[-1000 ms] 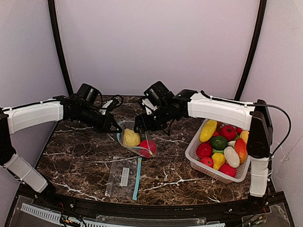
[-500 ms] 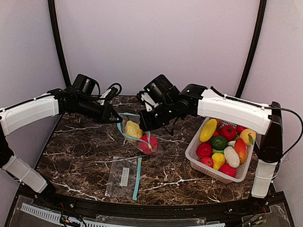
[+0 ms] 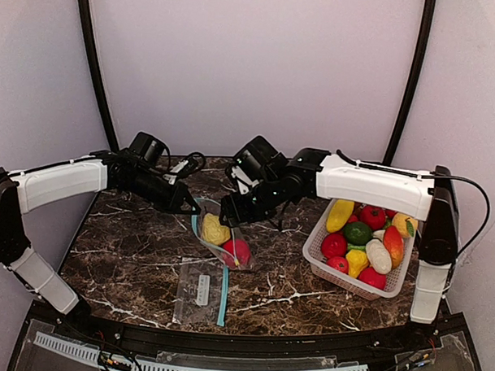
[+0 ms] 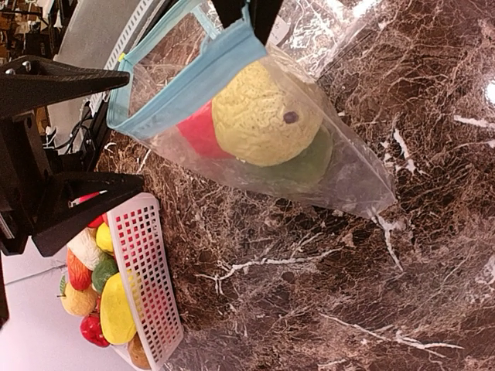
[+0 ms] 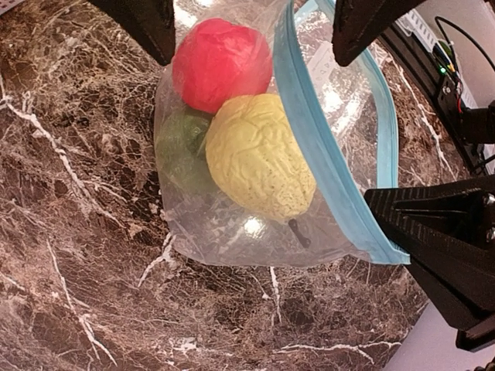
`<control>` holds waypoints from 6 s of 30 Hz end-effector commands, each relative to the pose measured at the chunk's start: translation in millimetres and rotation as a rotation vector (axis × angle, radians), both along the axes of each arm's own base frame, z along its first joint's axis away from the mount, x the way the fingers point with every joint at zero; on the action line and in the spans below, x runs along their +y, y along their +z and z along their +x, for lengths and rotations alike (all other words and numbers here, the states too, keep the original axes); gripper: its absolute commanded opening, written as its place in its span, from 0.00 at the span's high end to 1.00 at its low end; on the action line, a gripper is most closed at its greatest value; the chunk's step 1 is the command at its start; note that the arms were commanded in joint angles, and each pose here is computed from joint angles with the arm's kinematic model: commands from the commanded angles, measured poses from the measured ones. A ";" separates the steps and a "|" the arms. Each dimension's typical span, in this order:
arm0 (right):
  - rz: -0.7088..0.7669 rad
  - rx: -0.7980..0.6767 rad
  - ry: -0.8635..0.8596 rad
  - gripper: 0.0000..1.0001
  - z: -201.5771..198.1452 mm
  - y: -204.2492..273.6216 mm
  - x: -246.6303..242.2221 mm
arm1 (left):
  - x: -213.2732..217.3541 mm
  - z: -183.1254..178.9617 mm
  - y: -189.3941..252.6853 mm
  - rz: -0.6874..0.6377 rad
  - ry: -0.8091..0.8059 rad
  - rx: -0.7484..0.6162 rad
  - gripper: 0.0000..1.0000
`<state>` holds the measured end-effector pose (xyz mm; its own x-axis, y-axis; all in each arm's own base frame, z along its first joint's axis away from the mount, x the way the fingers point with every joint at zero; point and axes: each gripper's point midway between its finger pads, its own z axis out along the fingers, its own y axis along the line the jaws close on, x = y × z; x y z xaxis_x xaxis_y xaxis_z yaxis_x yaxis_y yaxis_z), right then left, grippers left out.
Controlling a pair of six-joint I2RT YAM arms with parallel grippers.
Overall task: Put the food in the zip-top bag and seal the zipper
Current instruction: Adjust the zipper food storage bag at the center of the board, then place the fake fruit in the bin, then pick up the fake fruit from the bin.
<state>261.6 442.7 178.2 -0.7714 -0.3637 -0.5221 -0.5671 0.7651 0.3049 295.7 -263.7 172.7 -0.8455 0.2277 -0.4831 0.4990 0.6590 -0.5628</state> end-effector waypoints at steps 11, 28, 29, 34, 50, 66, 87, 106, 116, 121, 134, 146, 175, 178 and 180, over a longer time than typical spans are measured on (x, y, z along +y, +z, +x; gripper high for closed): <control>-0.076 -0.164 -0.225 0.10 1.7 68.2 -124.1 | 3.6 13.6 30.2 -0.008 -0.019 -0.193 0.99; -0.309 -0.014 -0.613 0.05 -11.2 -6.0 -317.4 | 17.2 5.2 4.9 0.073 -0.010 -0.166 0.99; -0.313 -0.012 -0.616 0.06 -9.8 -9.8 -321.4 | 17.3 5.5 5.0 0.075 -0.010 -0.168 0.99; -0.289 0.000 -0.625 0.09 2.9 -23.5 -333.2 | 18.7 4.9 2.9 0.085 -0.011 -0.167 0.99; -0.303 -0.007 -0.583 0.07 45.7 -49.7 -334.7 | 20.0 5.3 4.2 0.093 -0.012 -0.176 0.99; -0.370 0.050 -0.602 0.07 40.9 -82.6 -344.2 | 21.4 5.4 8.2 0.099 -0.014 -0.194 0.99; -0.353 -0.014 -0.655 0.25 29.8 -46.0 -357.7 | 22.2 5.7 8.5 0.102 -0.012 -0.198 0.99; 0.220 -0.176 -0.127 0.29 -18.7 100.0 -133.8 | 4.1 -7.6 24.6 -0.031 -0.080 -0.169 0.99; 0.285 -0.174 0.044 0.31 -34.9 103.2 -7.8 | 6.0 -6.8 21.2 -0.024 -0.062 -0.162 0.99; 0.277 -0.221 0.011 0.32 -30.3 112.1 -18.9 | 7.2 -6.2 21.1 -0.018 -0.057 -0.165 0.99; 0.026 -0.348 -0.381 0.32 -25.3 137.1 -175.6 | 10.8 -3.7 17.0 0.015 -0.050 -0.172 0.99; -0.159 -0.105 -0.656 0.29 -24.0 24.3 -302.3 | 9.4 -3.1 7.6 0.025 -0.055 -0.142 0.99; -0.416 0.025 -0.561 0.05 -26.0 -38.4 -317.1 | 9.8 -2.7 2.4 0.036 -0.056 -0.129 0.99; -0.434 0.009 -0.560 0.05 -21.8 -38.9 -321.0 | 10.2 -2.7 1.9 0.038 -0.056 -0.128 0.99; -0.427 -0.001 -0.557 0.06 -18.7 -38.3 -321.1 | 9.7 -2.6 2.2 0.036 -0.056 -0.128 0.99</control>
<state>238.5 132.9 140.3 -0.9104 -0.0686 -0.4079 -0.0582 0.9976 -0.0380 296.5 -257.3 181.3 -0.7528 0.2777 -0.5968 0.6074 0.6424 -0.4673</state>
